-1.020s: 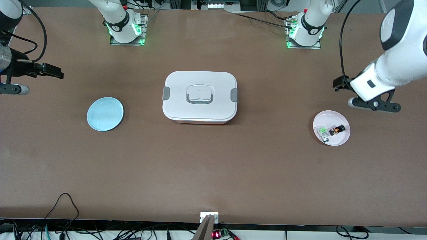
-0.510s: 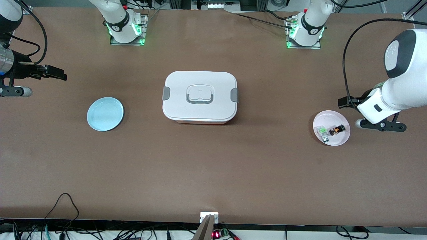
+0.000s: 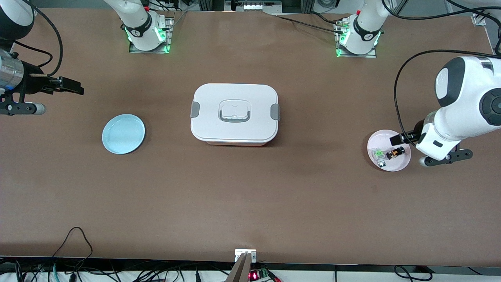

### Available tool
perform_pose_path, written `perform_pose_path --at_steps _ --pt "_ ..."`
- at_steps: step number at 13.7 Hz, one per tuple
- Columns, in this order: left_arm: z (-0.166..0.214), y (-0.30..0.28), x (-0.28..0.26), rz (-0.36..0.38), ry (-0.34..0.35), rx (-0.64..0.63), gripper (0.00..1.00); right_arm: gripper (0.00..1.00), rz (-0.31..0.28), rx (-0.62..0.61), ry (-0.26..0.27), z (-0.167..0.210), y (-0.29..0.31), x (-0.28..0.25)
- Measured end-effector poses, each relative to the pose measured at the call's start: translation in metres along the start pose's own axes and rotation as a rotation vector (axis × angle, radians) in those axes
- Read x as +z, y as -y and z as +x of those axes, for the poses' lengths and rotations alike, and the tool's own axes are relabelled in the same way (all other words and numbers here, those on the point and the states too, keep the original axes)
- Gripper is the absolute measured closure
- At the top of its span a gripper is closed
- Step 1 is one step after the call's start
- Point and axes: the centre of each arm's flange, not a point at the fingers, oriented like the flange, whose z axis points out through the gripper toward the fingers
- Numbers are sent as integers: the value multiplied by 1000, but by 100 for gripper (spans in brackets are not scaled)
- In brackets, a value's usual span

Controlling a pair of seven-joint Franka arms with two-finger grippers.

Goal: Transfer orange switch to right arm and place
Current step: 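Lower the left gripper over the orange switch in the pink dish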

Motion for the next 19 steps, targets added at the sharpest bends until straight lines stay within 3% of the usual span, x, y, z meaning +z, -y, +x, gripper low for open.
perform_pose_path --at_steps 5,9,12,16,19 --pt "16 32 84 -23 -28 -57 0 0 4 -3 10 3 2 5" --pt "14 33 106 -11 -20 -76 0 0 4 -5 14 5 3 7" --pt "16 35 121 35 -55 -86 0 0 4 -5 18 6 3 9" --pt "12 46 168 21 -124 -85 0 0 4 -5 25 9 3 12" --pt "2 56 196 3 -139 -102 0 0 4 -5 26 9 3 13"
